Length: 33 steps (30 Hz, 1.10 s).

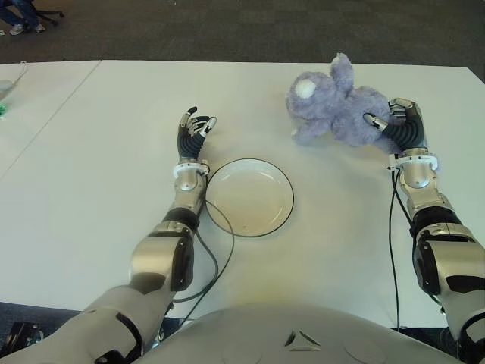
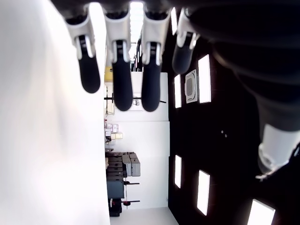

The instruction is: Put the doll into the plate.

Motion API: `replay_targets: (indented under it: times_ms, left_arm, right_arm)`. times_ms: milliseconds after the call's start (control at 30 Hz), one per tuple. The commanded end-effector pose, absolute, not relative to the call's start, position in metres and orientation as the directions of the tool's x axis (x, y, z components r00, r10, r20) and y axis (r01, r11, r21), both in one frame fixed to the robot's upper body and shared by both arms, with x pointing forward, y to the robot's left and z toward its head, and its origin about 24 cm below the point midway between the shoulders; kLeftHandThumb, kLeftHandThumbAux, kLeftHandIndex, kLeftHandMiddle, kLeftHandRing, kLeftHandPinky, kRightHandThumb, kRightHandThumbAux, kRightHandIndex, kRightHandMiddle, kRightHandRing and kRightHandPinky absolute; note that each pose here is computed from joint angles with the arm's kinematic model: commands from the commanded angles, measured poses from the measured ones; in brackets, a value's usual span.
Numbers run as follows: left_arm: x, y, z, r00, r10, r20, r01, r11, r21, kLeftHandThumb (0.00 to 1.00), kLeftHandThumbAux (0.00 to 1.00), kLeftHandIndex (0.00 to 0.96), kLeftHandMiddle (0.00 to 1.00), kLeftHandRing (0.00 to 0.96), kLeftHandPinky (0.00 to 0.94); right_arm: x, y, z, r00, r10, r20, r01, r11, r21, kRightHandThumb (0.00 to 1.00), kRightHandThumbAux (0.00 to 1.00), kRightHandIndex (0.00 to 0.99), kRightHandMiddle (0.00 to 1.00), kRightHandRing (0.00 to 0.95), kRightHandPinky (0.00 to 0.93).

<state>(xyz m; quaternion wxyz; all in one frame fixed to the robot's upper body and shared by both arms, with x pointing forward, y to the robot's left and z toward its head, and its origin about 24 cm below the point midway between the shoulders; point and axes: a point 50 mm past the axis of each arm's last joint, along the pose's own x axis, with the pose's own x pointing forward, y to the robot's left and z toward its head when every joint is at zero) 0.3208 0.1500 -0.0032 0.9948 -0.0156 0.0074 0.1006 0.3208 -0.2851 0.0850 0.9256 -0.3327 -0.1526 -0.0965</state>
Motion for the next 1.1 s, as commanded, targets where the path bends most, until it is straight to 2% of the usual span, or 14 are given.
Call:
replay_targets:
  times_ms: [33, 467, 700, 1100]
  left_arm:
    - [0.229, 0.143, -0.102, 0.85, 0.216, -0.481, -0.231, 0.973, 0.028, 0.0, 0.587, 0.187, 0.373, 0.359, 0.301]
    - [0.228, 0.143, -0.102, 0.851, 0.214, -0.48, -0.229, 0.973, 0.028, 0.0, 0.571, 0.172, 0.359, 0.342, 0.272]
    - [0.228, 0.144, -0.103, 0.849, 0.22, -0.481, -0.238, 0.971, 0.025, 0.0, 0.566, 0.185, 0.358, 0.347, 0.315]
    - [0.228, 0.145, -0.102, 0.851, 0.217, -0.478, -0.231, 0.973, 0.031, 0.0, 0.581, 0.184, 0.364, 0.358, 0.31]
  right_arm:
    - [0.314, -0.264, 0.086, 0.909, 0.03, 0.415, 0.227, 0.801, -0.555, 0.7, 0.717, 0.439, 0.864, 0.864, 0.832]
    - [0.311, -0.258, 0.094, 0.888, 0.08, 0.453, 0.208, 0.807, -0.552, 0.701, 0.716, 0.439, 0.865, 0.866, 0.839]
    - [0.31, -0.258, 0.095, 0.889, 0.092, 0.448, 0.191, 0.816, -0.546, 0.703, 0.716, 0.44, 0.866, 0.867, 0.843]
    - [0.308, -0.252, 0.103, 0.864, 0.114, 0.491, 0.201, 0.816, -0.542, 0.703, 0.716, 0.439, 0.87, 0.873, 0.842]
